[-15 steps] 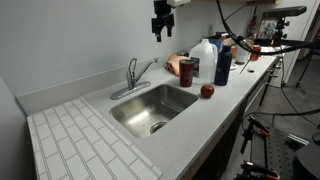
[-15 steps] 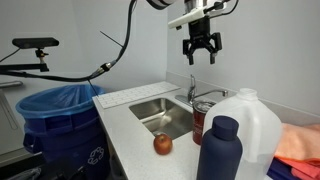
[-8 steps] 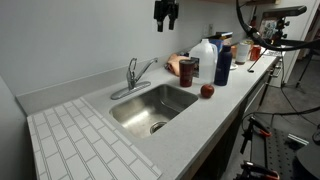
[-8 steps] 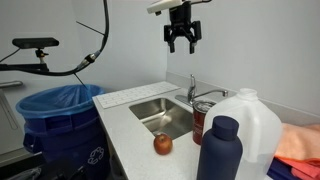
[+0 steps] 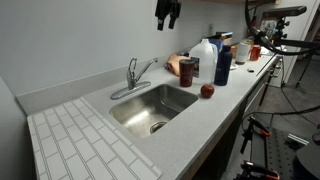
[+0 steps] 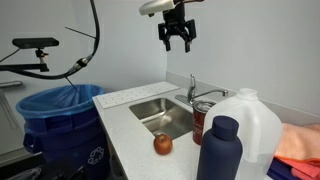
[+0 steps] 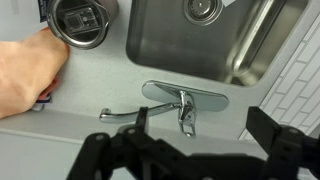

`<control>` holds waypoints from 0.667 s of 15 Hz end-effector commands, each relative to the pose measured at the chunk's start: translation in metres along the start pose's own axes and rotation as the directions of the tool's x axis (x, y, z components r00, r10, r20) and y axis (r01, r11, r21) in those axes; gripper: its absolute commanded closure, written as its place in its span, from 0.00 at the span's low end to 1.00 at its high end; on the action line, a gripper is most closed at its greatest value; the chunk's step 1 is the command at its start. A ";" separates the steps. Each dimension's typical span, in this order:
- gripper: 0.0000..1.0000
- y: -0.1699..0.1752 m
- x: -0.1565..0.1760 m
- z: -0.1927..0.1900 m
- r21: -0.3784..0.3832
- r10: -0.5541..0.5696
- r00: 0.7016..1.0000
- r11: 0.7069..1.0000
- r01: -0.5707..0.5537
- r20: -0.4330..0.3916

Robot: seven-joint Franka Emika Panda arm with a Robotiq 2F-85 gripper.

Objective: Open the tap faucet and move the nozzle the right

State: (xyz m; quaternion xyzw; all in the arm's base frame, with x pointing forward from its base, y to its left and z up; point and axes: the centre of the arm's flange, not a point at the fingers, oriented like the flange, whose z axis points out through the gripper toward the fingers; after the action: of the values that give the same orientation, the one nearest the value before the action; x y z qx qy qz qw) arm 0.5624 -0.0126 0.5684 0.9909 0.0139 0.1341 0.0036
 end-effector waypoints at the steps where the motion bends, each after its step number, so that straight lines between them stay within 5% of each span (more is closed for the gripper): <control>1: 0.00 -0.001 -0.019 -0.002 0.033 -0.002 1.000 0.999 0.003 -0.030; 10: 0.00 -0.001 -0.008 0.001 0.007 0.004 1.000 1.000 -0.004 -0.006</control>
State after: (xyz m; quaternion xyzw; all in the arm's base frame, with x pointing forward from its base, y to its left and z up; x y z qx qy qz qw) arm 0.5548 -0.0122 0.5648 0.9905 0.0124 0.1372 -0.0003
